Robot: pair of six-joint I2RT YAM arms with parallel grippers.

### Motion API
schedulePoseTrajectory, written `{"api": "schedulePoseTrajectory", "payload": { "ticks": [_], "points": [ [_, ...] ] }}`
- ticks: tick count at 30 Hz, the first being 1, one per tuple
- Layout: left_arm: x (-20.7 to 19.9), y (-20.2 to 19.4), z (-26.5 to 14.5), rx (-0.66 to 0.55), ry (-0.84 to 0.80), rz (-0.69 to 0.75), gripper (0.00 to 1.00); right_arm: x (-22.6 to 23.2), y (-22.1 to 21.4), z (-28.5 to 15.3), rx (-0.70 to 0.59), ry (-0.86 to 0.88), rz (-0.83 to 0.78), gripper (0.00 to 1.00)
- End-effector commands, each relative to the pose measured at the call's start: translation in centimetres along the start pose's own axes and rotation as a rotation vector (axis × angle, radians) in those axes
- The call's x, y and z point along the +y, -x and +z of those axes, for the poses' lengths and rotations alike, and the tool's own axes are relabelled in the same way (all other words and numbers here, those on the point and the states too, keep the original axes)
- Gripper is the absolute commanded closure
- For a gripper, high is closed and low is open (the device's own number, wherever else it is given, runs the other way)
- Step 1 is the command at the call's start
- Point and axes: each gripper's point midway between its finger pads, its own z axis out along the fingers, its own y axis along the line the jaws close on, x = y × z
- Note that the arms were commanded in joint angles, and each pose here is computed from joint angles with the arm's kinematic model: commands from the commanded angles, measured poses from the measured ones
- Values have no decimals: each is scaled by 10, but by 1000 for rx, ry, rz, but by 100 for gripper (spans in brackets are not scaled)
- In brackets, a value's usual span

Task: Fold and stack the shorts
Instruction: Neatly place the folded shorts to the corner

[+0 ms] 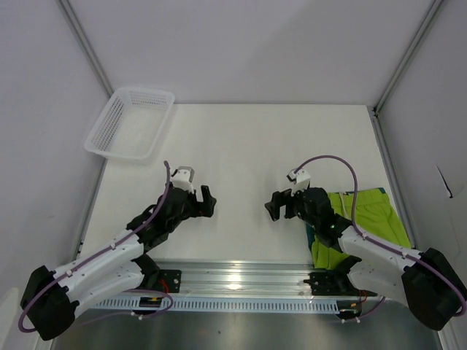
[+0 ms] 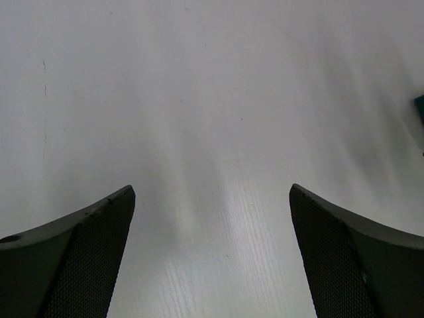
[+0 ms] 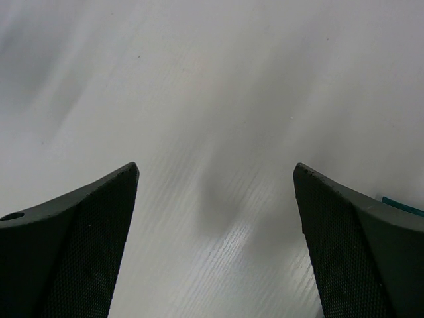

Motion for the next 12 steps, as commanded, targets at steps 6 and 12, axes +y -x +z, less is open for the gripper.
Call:
{"api": "schedulePoseTrajectory", "payload": {
  "ticks": [6,12],
  "points": [
    [3,8,-6,-43,6,0,1,8,29,4,-76,8,-22,0],
    [4,9,-7,-51,5,-3,1,9,30,4,-78,6,-31,0]
  ]
}}
